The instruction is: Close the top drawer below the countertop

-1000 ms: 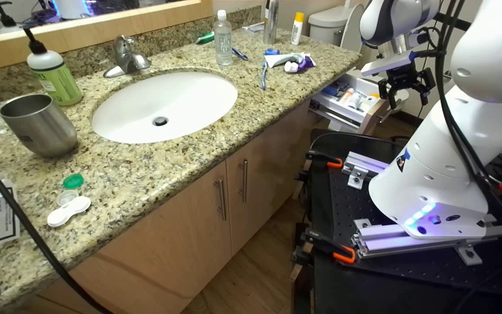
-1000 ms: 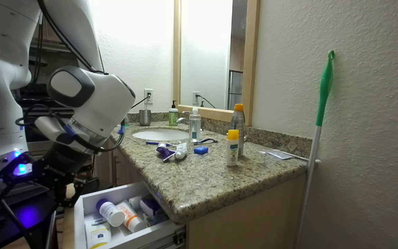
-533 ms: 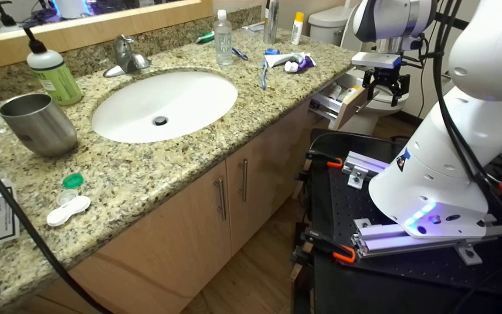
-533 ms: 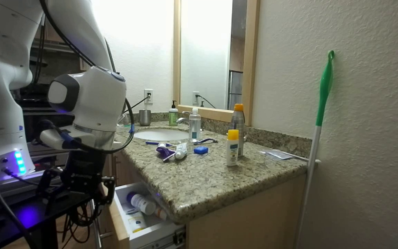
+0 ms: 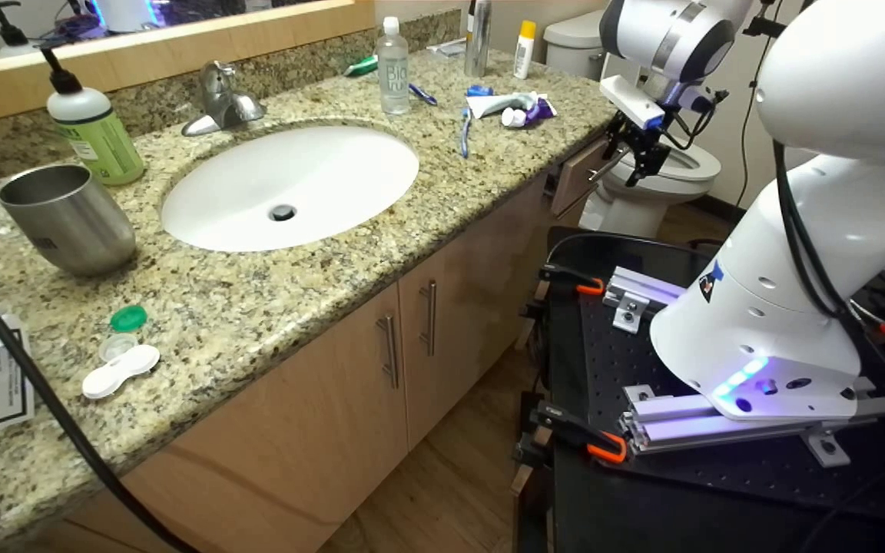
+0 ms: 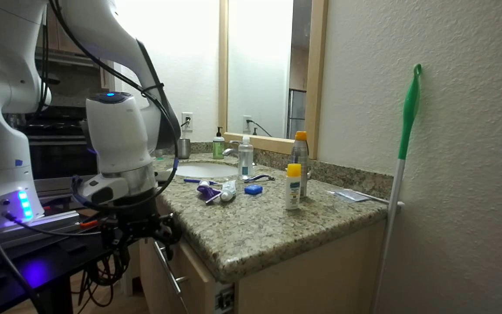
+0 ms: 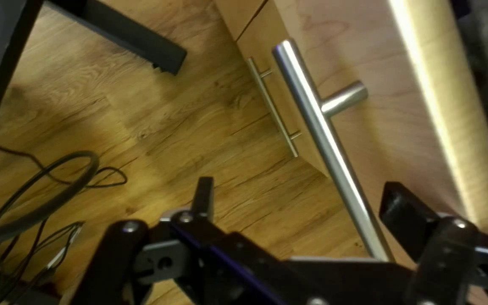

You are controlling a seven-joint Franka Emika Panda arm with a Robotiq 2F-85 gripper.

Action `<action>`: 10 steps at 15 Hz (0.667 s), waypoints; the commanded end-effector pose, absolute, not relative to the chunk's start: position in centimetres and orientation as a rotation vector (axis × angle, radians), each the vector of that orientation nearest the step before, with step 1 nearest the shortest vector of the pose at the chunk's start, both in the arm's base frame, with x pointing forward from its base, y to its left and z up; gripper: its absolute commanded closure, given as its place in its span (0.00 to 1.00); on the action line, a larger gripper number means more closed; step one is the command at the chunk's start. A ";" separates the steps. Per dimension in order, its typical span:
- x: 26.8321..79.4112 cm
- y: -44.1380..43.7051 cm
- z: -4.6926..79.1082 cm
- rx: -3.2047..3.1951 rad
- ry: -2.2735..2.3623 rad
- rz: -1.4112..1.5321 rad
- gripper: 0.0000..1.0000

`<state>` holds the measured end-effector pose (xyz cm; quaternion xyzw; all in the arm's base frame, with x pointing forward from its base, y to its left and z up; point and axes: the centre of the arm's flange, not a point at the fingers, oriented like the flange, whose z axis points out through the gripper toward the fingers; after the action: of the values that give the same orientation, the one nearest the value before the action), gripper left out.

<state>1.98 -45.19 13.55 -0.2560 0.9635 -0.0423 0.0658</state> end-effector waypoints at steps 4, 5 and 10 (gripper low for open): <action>1.8 -42.6 10.7 -0.805 2.805 -0.099 0.00; 1.4 -42.3 10.9 -0.864 2.790 -0.070 0.00; -1.3 -42.5 13.5 -1.177 2.757 0.100 0.00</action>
<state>0.10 -43.78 12.53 -0.3472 0.9333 -0.0186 0.0892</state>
